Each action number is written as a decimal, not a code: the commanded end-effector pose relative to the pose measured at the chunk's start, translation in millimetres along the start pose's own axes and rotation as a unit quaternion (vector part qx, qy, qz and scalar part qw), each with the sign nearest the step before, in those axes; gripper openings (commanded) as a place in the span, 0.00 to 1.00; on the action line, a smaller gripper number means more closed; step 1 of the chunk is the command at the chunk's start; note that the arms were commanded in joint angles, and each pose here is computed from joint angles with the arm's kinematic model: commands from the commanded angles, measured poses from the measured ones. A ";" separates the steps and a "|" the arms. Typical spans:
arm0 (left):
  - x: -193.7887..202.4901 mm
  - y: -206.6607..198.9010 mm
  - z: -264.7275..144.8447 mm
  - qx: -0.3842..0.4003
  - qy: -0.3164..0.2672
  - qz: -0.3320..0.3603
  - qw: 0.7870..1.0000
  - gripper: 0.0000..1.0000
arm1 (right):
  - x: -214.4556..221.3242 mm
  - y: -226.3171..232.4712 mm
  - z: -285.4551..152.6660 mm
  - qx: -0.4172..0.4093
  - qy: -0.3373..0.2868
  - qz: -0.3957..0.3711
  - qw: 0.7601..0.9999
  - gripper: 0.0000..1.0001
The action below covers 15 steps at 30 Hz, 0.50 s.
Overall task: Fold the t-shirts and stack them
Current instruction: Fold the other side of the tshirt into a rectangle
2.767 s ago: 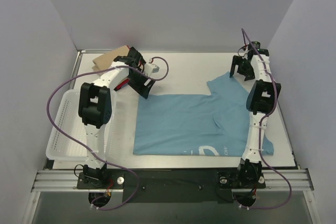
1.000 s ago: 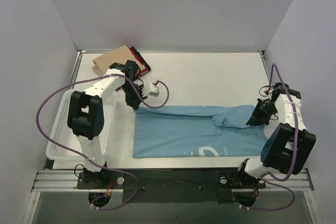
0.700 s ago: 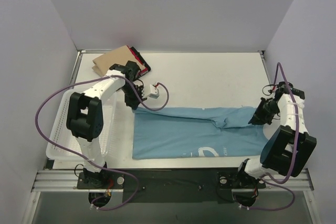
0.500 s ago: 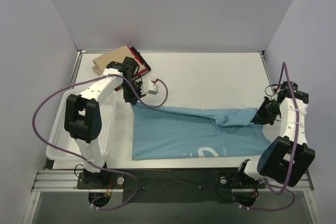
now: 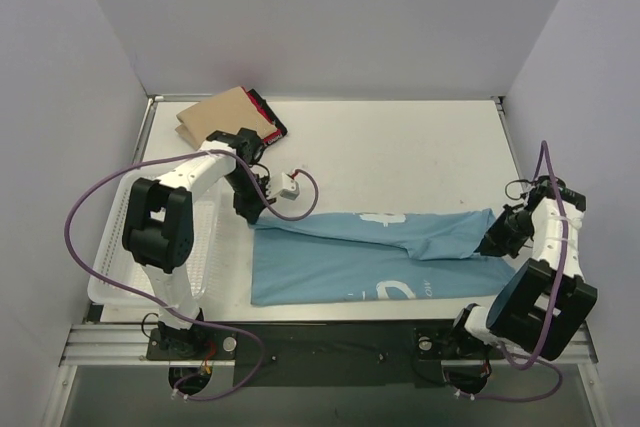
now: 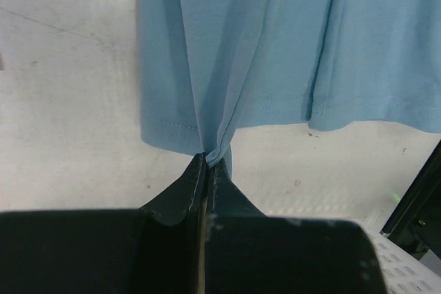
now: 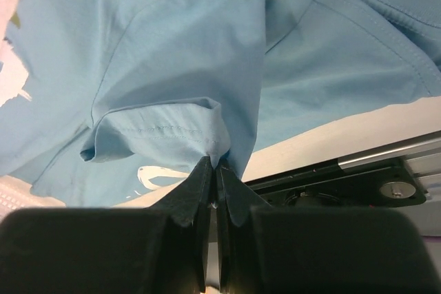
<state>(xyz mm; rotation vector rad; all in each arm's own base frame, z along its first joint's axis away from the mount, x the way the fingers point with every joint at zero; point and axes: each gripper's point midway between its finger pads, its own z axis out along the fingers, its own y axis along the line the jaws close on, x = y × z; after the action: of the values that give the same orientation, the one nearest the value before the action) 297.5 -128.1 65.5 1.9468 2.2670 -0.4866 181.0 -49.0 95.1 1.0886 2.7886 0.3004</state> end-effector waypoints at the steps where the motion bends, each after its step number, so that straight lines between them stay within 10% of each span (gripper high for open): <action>1: 7.1 -31.2 3.2 0.045 -0.001 0.008 0.999 0.00 | 10.9 -10.5 13.2 0.017 0.035 0.037 0.999 0.00; 9: 15.2 -26.1 10.1 0.036 0.023 0.030 0.999 0.00 | 17.8 -21.1 29.5 0.022 0.048 0.063 0.997 0.00; 13: 18.8 -28.4 3.4 0.046 0.035 0.067 0.996 0.72 | 17.8 -18.5 31.1 0.014 0.051 0.061 0.997 0.00; 15: 8.0 -26.1 -7.2 0.046 0.023 0.084 0.995 0.78 | 18.1 -16.0 32.0 0.007 0.058 0.059 0.997 0.00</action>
<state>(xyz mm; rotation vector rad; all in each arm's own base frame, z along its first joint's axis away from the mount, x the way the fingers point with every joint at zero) 268.1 -116.2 47.6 2.1043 2.2601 -0.5277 168.3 -49.5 61.3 1.2445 2.8087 0.3210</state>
